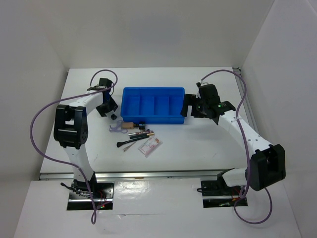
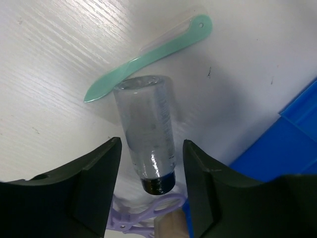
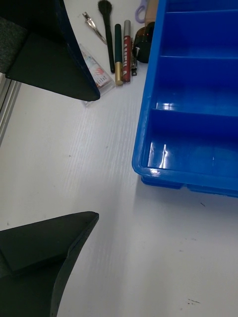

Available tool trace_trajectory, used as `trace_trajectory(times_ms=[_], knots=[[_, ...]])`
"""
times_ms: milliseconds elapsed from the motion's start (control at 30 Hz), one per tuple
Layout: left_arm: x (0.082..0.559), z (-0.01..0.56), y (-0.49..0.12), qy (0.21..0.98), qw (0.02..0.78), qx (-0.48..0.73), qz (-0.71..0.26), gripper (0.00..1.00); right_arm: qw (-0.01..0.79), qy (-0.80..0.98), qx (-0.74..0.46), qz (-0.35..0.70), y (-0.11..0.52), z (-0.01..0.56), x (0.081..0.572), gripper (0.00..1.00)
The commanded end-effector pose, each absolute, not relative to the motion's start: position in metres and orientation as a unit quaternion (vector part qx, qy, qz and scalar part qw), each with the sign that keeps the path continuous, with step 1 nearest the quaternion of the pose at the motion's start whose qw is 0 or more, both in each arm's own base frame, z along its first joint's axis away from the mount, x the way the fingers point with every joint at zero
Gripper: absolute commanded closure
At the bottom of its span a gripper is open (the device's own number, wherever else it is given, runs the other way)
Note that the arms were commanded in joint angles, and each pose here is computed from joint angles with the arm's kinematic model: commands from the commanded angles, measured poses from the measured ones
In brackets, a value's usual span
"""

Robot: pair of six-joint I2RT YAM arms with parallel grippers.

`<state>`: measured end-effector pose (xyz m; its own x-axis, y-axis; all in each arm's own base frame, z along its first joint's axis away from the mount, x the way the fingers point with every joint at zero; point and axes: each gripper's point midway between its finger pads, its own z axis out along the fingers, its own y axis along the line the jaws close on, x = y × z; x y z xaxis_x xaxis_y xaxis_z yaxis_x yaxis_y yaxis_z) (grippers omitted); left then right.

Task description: Organize the makeup

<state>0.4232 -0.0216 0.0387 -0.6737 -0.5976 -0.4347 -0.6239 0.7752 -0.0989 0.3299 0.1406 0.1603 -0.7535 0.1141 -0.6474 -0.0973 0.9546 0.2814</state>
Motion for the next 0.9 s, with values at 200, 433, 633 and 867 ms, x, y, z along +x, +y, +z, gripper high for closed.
trace_trajectory(times_ms=[200, 433, 633, 867], knots=[[0.431, 0.028, -0.021, 0.916, 0.230, -0.329, 0.027, 0.42, 0.349, 0.926, 0.011, 0.144, 0.137, 0.157, 0.329, 0.00], [0.433, 0.079, -0.016, 0.907, 0.275, -0.318, 0.023, 0.74, 0.349, 0.927, 0.014, 0.135, 0.132, 0.153, 0.326, 0.00], [0.440, 0.172, -0.019, 0.895, 0.370, -0.248, -0.014, 0.93, 0.347, 0.927, 0.017, 0.141, 0.134, 0.155, 0.326, 0.00], [0.447, 0.223, -0.084, 0.898, 0.429, -0.061, -0.080, 1.00, 0.360, 0.920, 0.012, 0.157, 0.138, 0.169, 0.325, 0.00]])
